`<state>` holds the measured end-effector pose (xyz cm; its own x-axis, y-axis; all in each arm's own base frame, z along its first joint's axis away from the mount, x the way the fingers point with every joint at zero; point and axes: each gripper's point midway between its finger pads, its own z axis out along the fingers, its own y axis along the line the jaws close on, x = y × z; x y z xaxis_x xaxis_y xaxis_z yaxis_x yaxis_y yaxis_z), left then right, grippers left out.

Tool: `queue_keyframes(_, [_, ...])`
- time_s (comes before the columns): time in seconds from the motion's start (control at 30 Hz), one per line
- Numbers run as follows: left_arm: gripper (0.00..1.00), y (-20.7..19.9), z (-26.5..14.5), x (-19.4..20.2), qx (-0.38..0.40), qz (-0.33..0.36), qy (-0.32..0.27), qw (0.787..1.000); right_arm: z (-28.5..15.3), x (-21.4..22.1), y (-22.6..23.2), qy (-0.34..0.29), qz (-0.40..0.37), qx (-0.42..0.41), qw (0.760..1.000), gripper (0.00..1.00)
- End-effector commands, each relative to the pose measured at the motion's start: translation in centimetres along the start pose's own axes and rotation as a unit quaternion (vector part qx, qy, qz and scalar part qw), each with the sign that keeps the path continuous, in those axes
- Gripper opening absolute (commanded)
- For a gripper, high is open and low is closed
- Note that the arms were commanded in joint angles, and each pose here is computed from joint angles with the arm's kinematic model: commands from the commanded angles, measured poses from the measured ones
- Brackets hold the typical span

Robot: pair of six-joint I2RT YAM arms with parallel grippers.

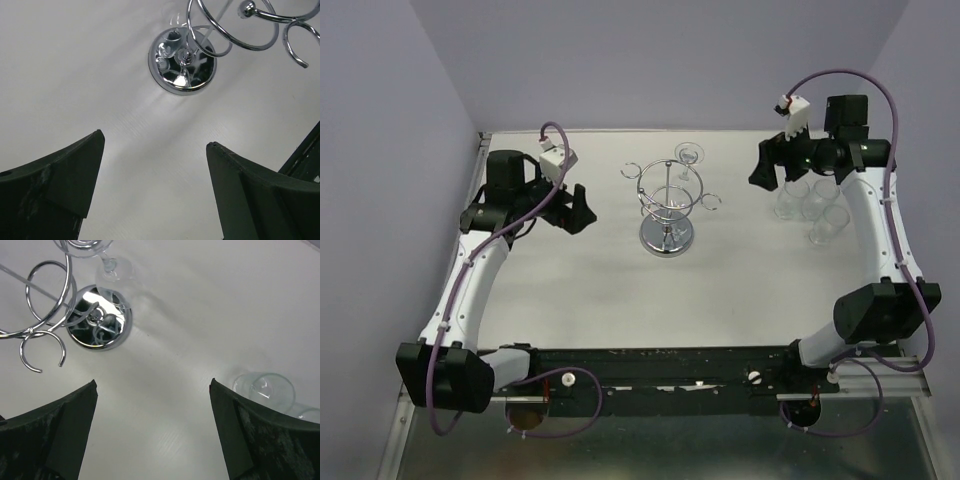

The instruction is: Take the wine glass off the wine glass rack

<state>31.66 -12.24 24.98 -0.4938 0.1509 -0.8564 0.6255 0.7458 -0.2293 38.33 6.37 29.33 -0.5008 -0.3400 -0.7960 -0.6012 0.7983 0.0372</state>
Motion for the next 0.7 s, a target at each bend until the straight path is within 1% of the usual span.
queue_keyframes(0.0, [0.99,-1.1,-0.1,0.7,0.003,0.092,0.045,0.995,2.3,-2.8,0.8,-0.056,0.008,-0.032,0.998,1.00])
queue_keyframes(0.1, [0.99,-2.3,0.4,0.6,0.021,0.129,0.058,0.990,4.4,-3.6,1.5,-0.060,0.019,-0.049,0.997,0.98])
queue_keyframes(0.2, [0.99,-3.3,1.4,0.5,0.032,0.159,0.076,0.984,6.3,-3.5,1.9,-0.050,0.000,-0.045,0.998,0.95])
queue_keyframes(0.3, [0.99,-3.2,2.8,-0.1,0.016,0.162,0.103,0.981,8.0,-3.2,2.6,-0.033,-0.016,-0.039,0.999,0.93])
queue_keyframes(0.4, [0.99,-1.9,4.3,-0.8,-0.016,0.143,0.121,0.982,9.2,-2.7,3.5,-0.022,-0.022,-0.038,0.999,0.92])
queue_keyframes(0.5, [0.99,-0.3,5.5,-1.5,-0.046,0.139,0.131,0.980,9.5,-1.9,4.0,-0.009,-0.035,-0.030,0.999,0.92])
queue_keyframes(0.67, [0.99,1.1,7.0,-3.6,-0.071,0.144,0.117,0.980,9.0,-0.1,5.4,0.008,-0.041,-0.036,0.998,0.91])
